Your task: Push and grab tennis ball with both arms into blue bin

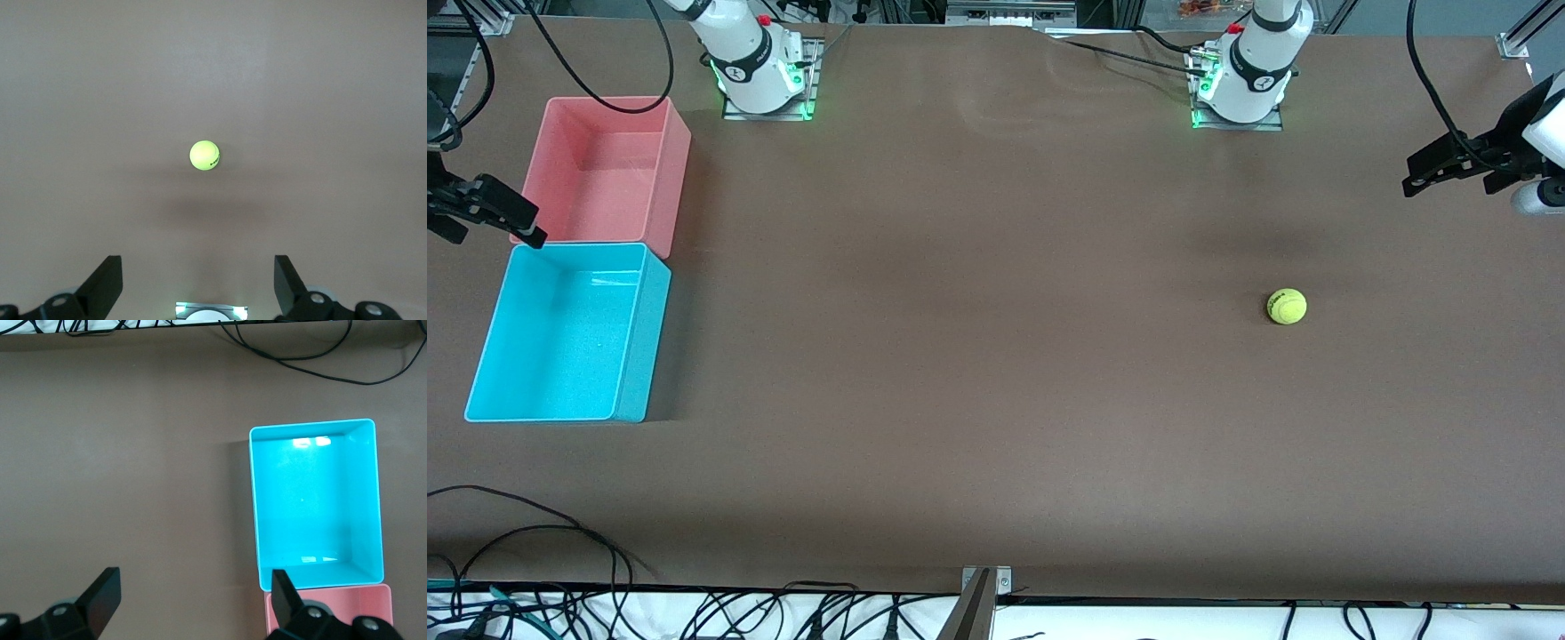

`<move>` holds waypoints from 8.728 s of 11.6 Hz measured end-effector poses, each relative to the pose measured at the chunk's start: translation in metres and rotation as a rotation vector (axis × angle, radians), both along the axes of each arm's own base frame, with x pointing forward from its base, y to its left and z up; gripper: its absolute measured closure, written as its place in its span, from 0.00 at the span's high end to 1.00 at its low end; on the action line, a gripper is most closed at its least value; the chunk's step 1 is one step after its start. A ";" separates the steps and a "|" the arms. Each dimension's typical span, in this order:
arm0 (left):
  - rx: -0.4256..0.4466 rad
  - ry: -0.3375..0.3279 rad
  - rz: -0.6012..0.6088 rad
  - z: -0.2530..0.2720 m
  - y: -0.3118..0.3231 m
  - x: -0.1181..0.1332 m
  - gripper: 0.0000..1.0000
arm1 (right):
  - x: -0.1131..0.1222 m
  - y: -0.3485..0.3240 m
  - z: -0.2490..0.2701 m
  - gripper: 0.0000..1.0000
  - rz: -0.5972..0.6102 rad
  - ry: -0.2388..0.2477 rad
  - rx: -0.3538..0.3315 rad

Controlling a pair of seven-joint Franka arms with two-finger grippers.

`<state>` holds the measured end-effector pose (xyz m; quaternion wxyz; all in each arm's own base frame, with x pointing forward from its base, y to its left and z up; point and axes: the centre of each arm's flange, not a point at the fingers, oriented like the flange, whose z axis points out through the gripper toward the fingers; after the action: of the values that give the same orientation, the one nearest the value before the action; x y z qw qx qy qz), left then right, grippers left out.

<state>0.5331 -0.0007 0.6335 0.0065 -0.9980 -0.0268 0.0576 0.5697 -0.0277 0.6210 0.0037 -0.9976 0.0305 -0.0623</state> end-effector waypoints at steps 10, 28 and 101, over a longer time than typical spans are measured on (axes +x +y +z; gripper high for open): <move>0.000 0.001 0.000 0.000 0.000 0.000 1.00 | -0.001 -0.002 0.001 1.00 -0.004 0.004 0.000; 0.000 0.003 0.005 -0.001 0.002 0.000 1.00 | -0.001 -0.011 0.001 1.00 -0.019 0.002 0.000; -0.156 -0.129 -1.540 -0.445 0.091 -0.024 0.01 | -0.013 0.014 0.005 1.00 0.027 0.109 0.001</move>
<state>0.5094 0.0901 0.1883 -0.0273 -0.7344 0.6779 -0.0197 0.5566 -0.0141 0.6259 0.0036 -0.9998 0.0172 -0.0076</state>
